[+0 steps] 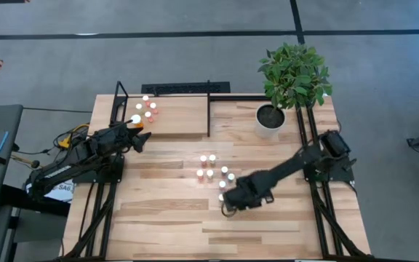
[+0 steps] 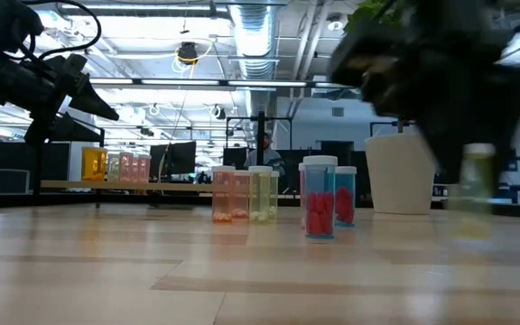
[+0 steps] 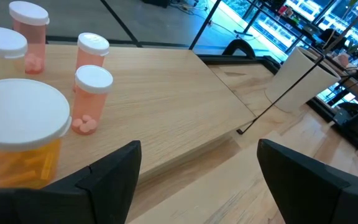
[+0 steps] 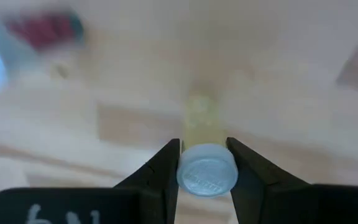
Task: Pick and place medicine bottles onto shelf by color
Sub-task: Move the yellow pill bottle to the center
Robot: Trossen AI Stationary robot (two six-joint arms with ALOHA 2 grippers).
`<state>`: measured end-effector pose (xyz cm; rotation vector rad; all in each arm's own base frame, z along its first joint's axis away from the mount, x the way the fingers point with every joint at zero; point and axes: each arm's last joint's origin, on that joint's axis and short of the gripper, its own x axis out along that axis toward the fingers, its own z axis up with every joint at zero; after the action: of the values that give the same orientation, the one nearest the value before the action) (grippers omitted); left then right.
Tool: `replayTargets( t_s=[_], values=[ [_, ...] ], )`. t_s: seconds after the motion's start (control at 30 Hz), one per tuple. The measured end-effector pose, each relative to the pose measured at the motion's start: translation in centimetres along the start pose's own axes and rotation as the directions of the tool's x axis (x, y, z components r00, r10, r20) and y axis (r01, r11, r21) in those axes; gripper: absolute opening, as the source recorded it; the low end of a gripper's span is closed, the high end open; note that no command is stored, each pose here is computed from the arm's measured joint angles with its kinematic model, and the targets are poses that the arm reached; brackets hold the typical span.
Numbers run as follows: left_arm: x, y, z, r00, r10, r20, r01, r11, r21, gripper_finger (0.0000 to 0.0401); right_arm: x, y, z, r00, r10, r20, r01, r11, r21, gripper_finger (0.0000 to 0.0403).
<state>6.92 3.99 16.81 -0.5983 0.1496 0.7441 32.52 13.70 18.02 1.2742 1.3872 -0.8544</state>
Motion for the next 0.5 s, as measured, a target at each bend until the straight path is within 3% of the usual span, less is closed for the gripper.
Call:
replayTargets(
  t_s=[0.2,0.5],
  values=[
    [0.0,0.0,0.0,1.000,0.000,0.000,0.000,1.000,0.000,0.0309,-0.6,0.8,2.7,0.999,0.046,0.008,-0.046,0.998,0.050,0.0127],
    [0.0,0.0,0.0,1.000,0.000,0.000,0.000,1.000,0.000,0.0309,-1.6,1.5,3.7,0.995,0.082,0.058,-0.086,0.993,0.076,0.0127]
  ],
)
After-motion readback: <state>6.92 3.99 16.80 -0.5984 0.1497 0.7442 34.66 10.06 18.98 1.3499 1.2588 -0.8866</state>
